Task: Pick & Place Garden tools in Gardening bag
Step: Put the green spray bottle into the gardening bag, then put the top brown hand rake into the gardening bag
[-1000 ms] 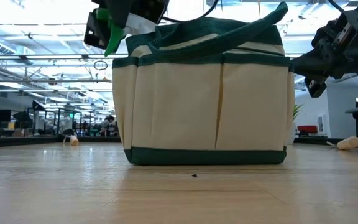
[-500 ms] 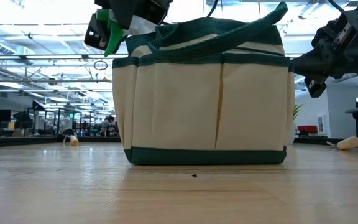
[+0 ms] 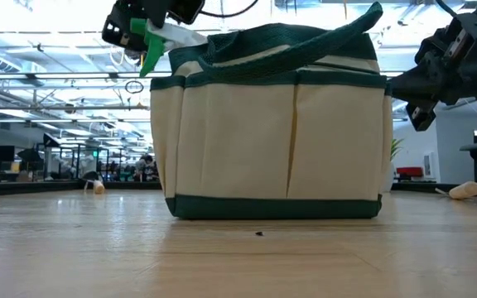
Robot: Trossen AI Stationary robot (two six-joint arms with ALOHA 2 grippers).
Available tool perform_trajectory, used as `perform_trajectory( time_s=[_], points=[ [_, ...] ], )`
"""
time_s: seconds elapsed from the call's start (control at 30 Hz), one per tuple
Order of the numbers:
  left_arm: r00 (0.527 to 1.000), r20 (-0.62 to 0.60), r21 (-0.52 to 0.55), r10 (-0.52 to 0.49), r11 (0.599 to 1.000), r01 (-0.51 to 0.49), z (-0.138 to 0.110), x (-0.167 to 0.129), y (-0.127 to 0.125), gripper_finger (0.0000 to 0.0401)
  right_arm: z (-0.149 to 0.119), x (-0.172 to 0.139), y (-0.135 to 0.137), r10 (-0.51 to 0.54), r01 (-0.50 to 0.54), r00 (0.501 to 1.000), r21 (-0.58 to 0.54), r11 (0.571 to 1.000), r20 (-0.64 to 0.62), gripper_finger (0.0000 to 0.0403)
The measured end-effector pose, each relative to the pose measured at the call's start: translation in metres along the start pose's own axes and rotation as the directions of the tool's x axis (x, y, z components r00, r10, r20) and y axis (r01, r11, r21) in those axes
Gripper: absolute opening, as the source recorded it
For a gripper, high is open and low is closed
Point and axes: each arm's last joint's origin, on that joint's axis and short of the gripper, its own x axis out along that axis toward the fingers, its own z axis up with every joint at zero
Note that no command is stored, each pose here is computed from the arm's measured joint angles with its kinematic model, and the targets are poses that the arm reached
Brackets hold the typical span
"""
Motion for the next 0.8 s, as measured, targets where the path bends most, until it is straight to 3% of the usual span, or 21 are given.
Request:
perform_trajectory(
  time_s=[0.47,0.8],
  points=[
    [0.995,0.098,-0.058,0.016,0.998,-0.010,-0.015,-0.030,0.006,0.0175,0.000,0.000,0.000,-0.001,0.001,1.000,0.011,1.000,-0.002,0.0000],
    [0.983,0.142,-0.089,0.114,0.991,-0.102,-0.022,-0.038,0.012,0.0175,0.000,0.000,0.000,-0.001,0.001,1.000,0.011,1.000,-0.002,0.0000]
  ],
)
